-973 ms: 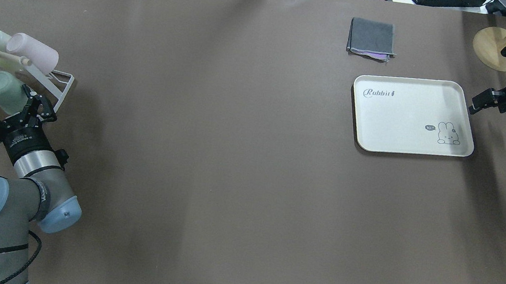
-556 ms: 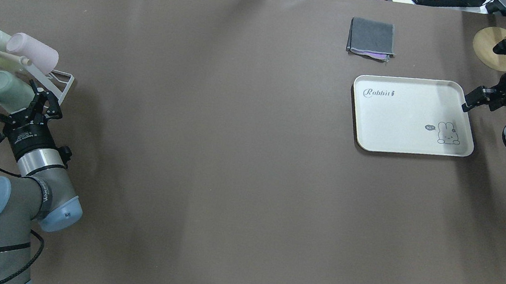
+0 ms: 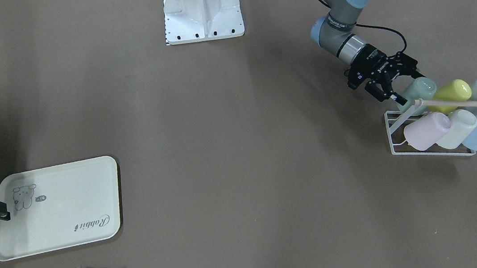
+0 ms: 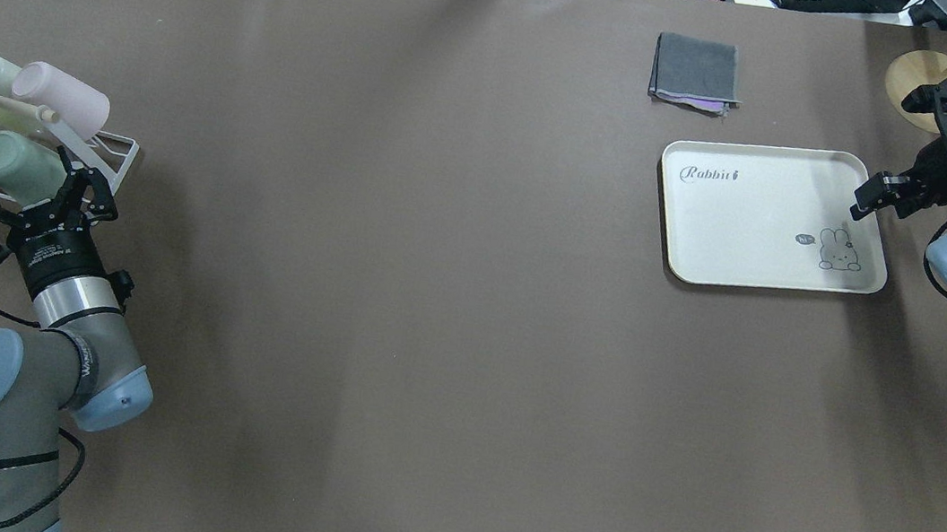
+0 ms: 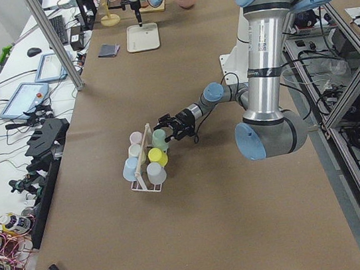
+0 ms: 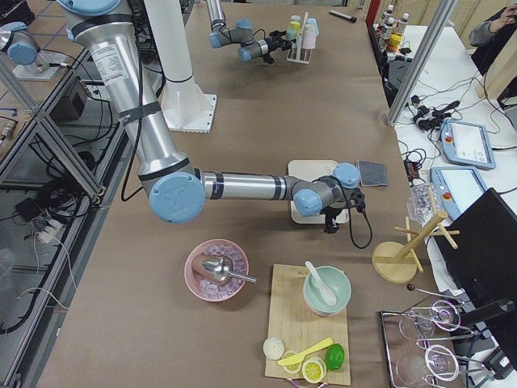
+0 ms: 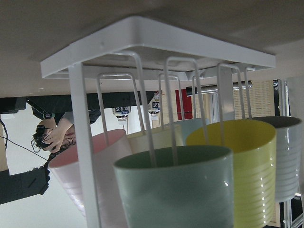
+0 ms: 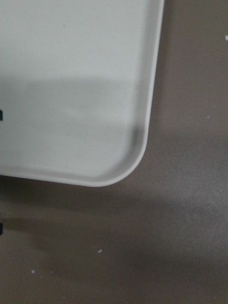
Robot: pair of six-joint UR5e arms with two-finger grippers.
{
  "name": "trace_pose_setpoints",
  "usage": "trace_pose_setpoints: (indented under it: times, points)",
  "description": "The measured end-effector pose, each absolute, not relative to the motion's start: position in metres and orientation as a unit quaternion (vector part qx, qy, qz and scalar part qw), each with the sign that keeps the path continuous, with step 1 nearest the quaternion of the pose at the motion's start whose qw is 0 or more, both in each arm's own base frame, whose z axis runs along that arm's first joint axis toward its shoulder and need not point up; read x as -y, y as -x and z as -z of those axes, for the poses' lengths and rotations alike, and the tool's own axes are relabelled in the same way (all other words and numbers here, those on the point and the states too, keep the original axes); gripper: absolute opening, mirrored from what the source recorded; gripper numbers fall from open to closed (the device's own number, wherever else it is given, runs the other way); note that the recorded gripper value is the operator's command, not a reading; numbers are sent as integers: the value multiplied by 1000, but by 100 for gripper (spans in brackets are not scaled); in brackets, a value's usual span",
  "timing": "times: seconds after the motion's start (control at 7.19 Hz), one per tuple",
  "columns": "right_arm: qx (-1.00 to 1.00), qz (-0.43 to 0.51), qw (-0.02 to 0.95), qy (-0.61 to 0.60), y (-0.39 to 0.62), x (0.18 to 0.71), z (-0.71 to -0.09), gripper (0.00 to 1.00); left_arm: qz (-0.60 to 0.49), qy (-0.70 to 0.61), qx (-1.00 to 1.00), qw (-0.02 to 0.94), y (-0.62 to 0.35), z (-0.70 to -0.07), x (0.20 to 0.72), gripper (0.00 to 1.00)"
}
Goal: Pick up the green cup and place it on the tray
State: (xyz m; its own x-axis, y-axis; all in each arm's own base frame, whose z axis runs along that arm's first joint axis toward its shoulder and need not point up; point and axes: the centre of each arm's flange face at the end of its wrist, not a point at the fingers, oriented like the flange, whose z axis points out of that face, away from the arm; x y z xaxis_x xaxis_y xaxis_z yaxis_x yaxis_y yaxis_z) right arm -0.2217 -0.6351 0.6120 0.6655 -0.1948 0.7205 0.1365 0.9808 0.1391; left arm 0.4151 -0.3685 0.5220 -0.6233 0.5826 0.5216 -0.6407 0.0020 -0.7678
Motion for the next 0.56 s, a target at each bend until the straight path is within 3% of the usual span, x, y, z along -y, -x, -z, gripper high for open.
trace_pose_setpoints:
  times: [0.28,0.56]
  points:
    - [399,90,912,-35,224,635,-612,10,-703,-26,567,427,-418,-529,370,90]
    - [399,92,912,-34,227,633,-612,13,-701,-27,572,425,-419,-532,371,90]
